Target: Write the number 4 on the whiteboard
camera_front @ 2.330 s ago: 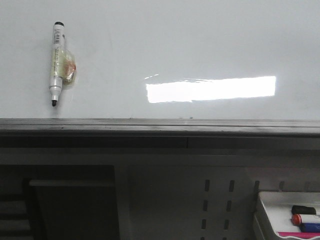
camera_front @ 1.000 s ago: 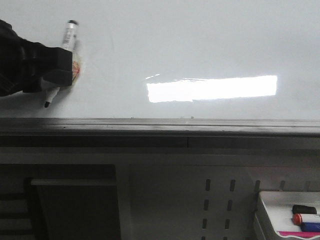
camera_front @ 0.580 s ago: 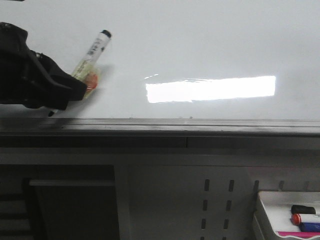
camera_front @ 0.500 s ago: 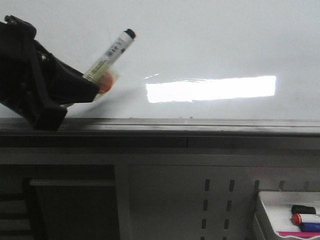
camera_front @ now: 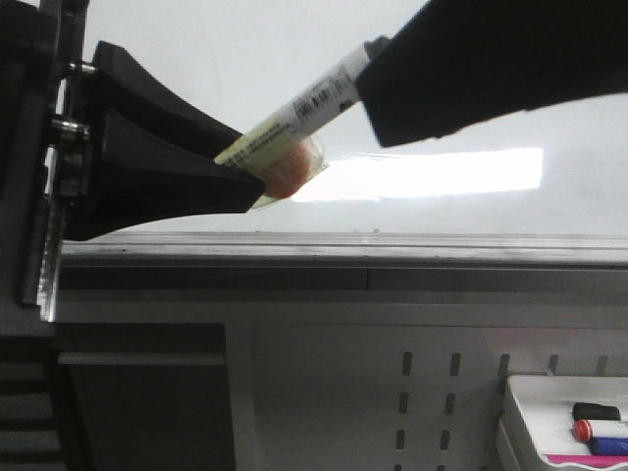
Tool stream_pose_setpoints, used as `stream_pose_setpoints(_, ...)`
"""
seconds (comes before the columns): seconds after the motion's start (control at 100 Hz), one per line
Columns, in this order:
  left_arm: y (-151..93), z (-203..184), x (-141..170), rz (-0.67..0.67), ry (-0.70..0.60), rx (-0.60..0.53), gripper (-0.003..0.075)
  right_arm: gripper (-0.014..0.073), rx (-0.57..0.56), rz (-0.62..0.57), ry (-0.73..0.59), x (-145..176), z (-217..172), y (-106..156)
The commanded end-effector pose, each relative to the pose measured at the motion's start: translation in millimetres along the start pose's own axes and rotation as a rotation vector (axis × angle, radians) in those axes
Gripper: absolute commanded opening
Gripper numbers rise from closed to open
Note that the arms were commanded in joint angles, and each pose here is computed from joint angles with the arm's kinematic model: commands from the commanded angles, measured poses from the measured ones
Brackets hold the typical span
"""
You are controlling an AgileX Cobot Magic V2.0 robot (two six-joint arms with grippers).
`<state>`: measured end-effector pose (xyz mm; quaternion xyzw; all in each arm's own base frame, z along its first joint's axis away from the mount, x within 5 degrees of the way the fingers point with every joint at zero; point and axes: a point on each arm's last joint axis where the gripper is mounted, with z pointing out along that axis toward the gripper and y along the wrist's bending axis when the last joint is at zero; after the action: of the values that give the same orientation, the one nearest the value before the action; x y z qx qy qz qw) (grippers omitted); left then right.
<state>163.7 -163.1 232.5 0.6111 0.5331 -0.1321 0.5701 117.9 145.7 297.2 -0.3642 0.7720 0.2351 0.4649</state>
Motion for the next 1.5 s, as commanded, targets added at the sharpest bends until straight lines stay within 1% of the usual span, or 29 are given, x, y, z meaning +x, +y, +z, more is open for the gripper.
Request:
stream_pose_setpoints(0.0,6,-6,-19,0.009,-0.112,-0.034,-0.002,0.0397,0.009,-0.01,-0.14,-24,1,0)
stream_pose_setpoints(0.17,6,-9,-22,0.042,-0.118,-0.03,-0.002,0.0397,0.021,-0.009,-0.211,-33,12,-2)
stream_pose_setpoints(0.34,6,-9,-20,0.043,-0.102,-0.031,-0.002,0.0392,0.019,-0.01,-0.181,-34,23,-1)
stream_pose_setpoints(0.43,6,-9,-20,0.045,-0.099,-0.031,-0.002,0.0351,0.017,-0.011,-0.184,-36,24,-1)
stream_pose_setpoints(0.5,6,-9,-20,0.045,-0.099,-0.031,-0.002,0.0283,0.017,-0.011,-0.179,-36,25,-1)
stream_pose_setpoints(0.54,6,-9,-19,0.045,-0.093,-0.032,-0.002,0.0225,0.016,-0.011,-0.173,-35,25,-1)
stream_pose_setpoints(0.59,7,-9,-17,0.044,-0.066,-0.036,-0.002,0.0134,0.016,-0.011,-0.171,-35,25,-1)
stream_pose_setpoints(0.62,7,-9,-16,0.044,-0.055,-0.037,-0.0019,0.0053,0.016,-0.011,-0.171,-35,25,-1)
stream_pose_setpoints(0.64,7,-9,-16,0.044,-0.05,-0.037,-0.0017,0.0017,0.016,-0.011,-0.168,-35,25,-1)
stream_pose_setpoints(0.67,7,-9,-15,0.044,-0.046,-0.038,-0.0007,-0.0073,0.015,-0.011,-0.163,-34,25,-1)
stream_pose_setpoints(0.71,7,-9,-15,0.044,-0.046,-0.038,0.0022,-0.0064,0.012,0.003,-0.15,-33,26,-1)
stream_pose_setpoints(0.76,7,-9,-16,0.033,-0.051,-0.044,0.009,-0.0064,0.01,0.003,-0.124,-31,26,-1)
stream_pose_setpoints(0.81,8,-9,-16,0.02,-0.052,-0.05,0.0198,-0.0064,0.008,0.003,-0.102,-29,26,0)
stream_pose_setpoints(0.83,8,-9,-16,0.012,-0.053,-0.053,0.0228,-0.0064,0.007,0.003,-0.098,-28,26,0)
stream_pose_setpoints(0.88,10,-9,-15,-0.017,-0.049,-0.068,0.0343,-0.0064,0.007,0.003,-0.096,-28,26,0)
stream_pose_setpoints(0.95,14,-11,-14,-0.069,-0.032,-0.107,0.0433,-0.0064,0.009,0.003,-0.116,-30,26,0)
stream_pose_setpoints(0.98,17,-14,-13,-0.102,-0.011,-0.135,0.0444,-0.0064,0.017,0.006,-0.132,-32,26,-2)
stream_pose_setpoints(1.1,23,-28,-10,-0.199,0.094,-0.23,0.0424,-0.0064,0.063,0.026,-0.143,-44,27,-14)
stream_pose_setpoints(1.21,27,-44,-9,-0.277,0.168,-0.306,0.0384,-0.0064,0.113,0.036,-0.168,-72,34,-29)
stream_pose_setpoints(1.28,28,-53,-12,-0.28,0.18,-0.332,0.037,-0.0064,0.148,0.018,-0.181,-91,43,-39)
stream_pose_setpoints(1.36,29,-61,-16,-0.272,0.166,-0.355,0.0367,-0.0064,0.19,0.018,-0.191,-110,54,-55)
stream_pose_setpoints(1.49,29,-68,-21,-0.265,0.151,-0.378,0.0367,-0.0064,0.236,0.034,-0.184,-125,75,-76)
